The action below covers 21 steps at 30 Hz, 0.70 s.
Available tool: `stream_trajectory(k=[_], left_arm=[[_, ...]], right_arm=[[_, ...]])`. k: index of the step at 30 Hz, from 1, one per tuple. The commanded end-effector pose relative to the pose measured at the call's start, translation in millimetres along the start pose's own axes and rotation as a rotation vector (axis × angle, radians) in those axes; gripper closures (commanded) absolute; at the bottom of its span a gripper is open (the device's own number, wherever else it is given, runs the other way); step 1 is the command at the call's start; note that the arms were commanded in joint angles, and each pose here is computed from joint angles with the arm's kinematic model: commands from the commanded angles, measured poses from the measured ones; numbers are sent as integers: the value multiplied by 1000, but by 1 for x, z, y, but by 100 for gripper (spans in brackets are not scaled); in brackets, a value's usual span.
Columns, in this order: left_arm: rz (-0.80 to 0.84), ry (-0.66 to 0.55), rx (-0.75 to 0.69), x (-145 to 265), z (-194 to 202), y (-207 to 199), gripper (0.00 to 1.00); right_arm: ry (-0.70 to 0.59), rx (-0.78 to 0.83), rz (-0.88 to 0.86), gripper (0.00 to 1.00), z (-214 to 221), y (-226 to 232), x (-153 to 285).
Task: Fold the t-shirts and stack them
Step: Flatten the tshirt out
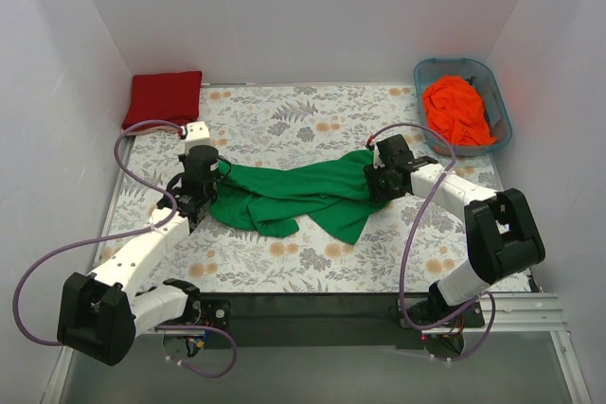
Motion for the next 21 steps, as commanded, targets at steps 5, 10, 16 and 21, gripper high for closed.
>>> stream_trajectory(k=[5, 10, 16, 21], left_arm=[[7, -32, 23, 4, -7, 2, 100], [10, -28, 22, 4, -6, 2, 100], [10, -25, 20, 4, -5, 2, 100], [6, -23, 16, 3, -4, 2, 100]], right_arm=[[-76, 22, 39, 69, -25, -8, 5], [-59, 23, 39, 90, -21, -7, 1], [-109, 18, 56, 99, -38, -10, 15], [-231, 8, 121, 99, -99, -27, 47]])
Point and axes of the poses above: each gripper's point midway between its finger pads, its own x axis back along the fingers, its own y axis along the line the jaws close on, z = x × y, the point moved 2 cm from there along x, back along the fingers, and after that the axes turned 14 degrees about x, right-handed, at the moved point
